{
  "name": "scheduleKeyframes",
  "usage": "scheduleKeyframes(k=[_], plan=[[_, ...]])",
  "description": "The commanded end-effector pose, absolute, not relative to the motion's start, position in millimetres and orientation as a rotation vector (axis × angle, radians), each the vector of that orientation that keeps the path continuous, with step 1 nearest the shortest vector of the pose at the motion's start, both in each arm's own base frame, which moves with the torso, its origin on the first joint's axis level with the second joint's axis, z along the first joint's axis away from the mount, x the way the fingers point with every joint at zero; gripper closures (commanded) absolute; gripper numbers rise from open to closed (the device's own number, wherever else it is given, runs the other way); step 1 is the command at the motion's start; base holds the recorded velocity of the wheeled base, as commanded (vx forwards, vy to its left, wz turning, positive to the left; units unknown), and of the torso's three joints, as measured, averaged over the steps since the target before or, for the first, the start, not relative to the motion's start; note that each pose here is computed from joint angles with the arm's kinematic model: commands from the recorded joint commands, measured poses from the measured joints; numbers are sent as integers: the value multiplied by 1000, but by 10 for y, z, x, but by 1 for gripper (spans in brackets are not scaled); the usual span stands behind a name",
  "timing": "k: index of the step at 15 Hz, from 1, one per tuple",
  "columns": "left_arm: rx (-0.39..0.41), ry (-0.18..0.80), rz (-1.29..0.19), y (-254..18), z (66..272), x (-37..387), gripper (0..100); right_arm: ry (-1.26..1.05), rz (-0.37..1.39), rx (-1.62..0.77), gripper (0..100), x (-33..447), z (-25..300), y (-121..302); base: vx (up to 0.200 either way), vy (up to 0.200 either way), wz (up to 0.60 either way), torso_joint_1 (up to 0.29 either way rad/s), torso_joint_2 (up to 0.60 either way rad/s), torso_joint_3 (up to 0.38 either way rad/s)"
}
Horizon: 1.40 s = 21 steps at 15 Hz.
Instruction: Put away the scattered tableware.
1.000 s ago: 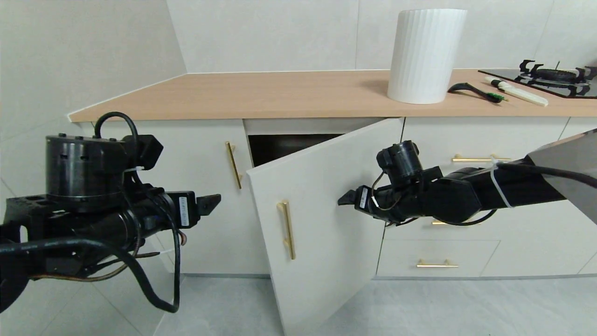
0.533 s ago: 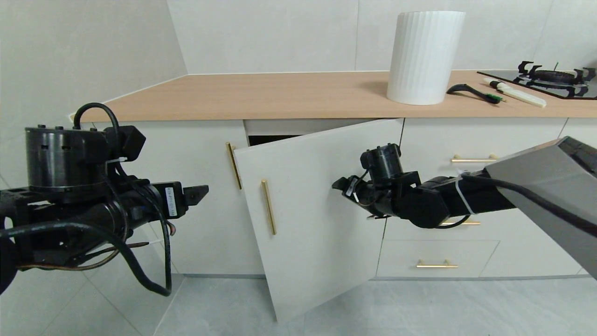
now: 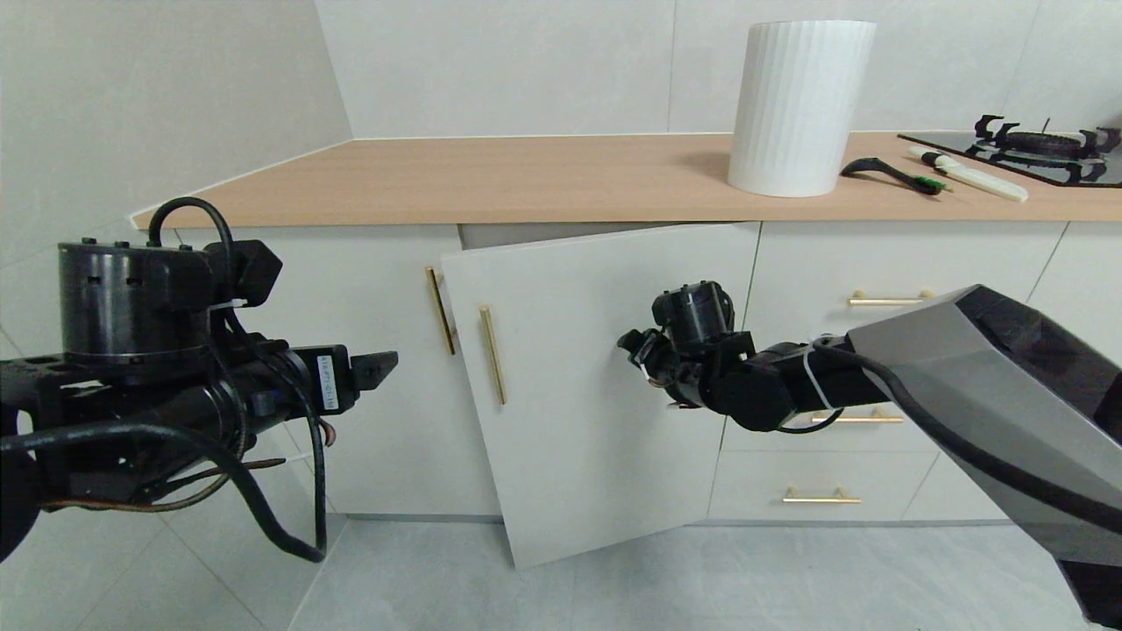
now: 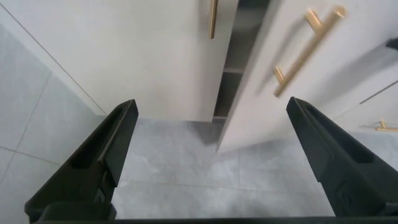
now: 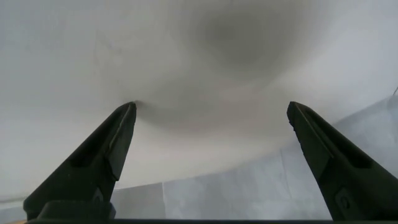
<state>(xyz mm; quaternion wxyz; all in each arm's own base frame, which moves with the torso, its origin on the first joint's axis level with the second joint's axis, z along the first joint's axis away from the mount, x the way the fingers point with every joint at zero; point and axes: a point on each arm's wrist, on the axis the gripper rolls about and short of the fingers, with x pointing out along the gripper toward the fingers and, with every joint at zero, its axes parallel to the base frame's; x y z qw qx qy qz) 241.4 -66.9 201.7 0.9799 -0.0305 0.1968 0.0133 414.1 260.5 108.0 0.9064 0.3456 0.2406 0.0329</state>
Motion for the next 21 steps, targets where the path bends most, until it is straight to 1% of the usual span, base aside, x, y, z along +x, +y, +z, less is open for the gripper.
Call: scheduleKeyframes(k=[1,4,9,12,15,16,17,18,19,20,21], plan=[[-61,400,25,-680,2006,2420,0,476,38,720,0,4243,1013,2586,0,0,0,0,0,0],[-60,405,18,-696,1994,2420,0,427,-16,743,0,4445,1033,2372,0,0,0,0,0,0],[-58,407,14,-708,1990,2420,0,377,-62,764,0,4604,1089,2163,0,0,0,0,0,0],[-58,407,14,-708,1990,2420,0,383,-71,761,0,4626,1042,2139,0,0,0,0,0,0],[-60,402,13,-706,2002,2411,0,384,-75,749,0,4562,1076,2182,0,0,0,0,0,0],[-63,392,12,-705,2026,2398,0,401,-68,727,0,4436,1109,2244,0,0,0,0,0,0],[-71,360,-17,-752,2109,2305,0,419,-61,695,0,4254,1204,2223,0,0,0,0,0,0],[-82,326,-41,-783,2198,2202,0,420,-61,689,0,4086,1339,2177,0,0,0,0,0,0],[-83,298,-43,-775,2271,2112,0,394,-62,678,0,3867,1569,2074,0,0,0,0,0,0],[-73,282,-11,-738,2295,2033,0,347,-68,660,0,3591,1826,1911,0,0,0,0,0,0],[-63,267,51,-673,2279,1909,0,326,-81,648,0,3236,1960,1706,0,0,0,0,0,0]])
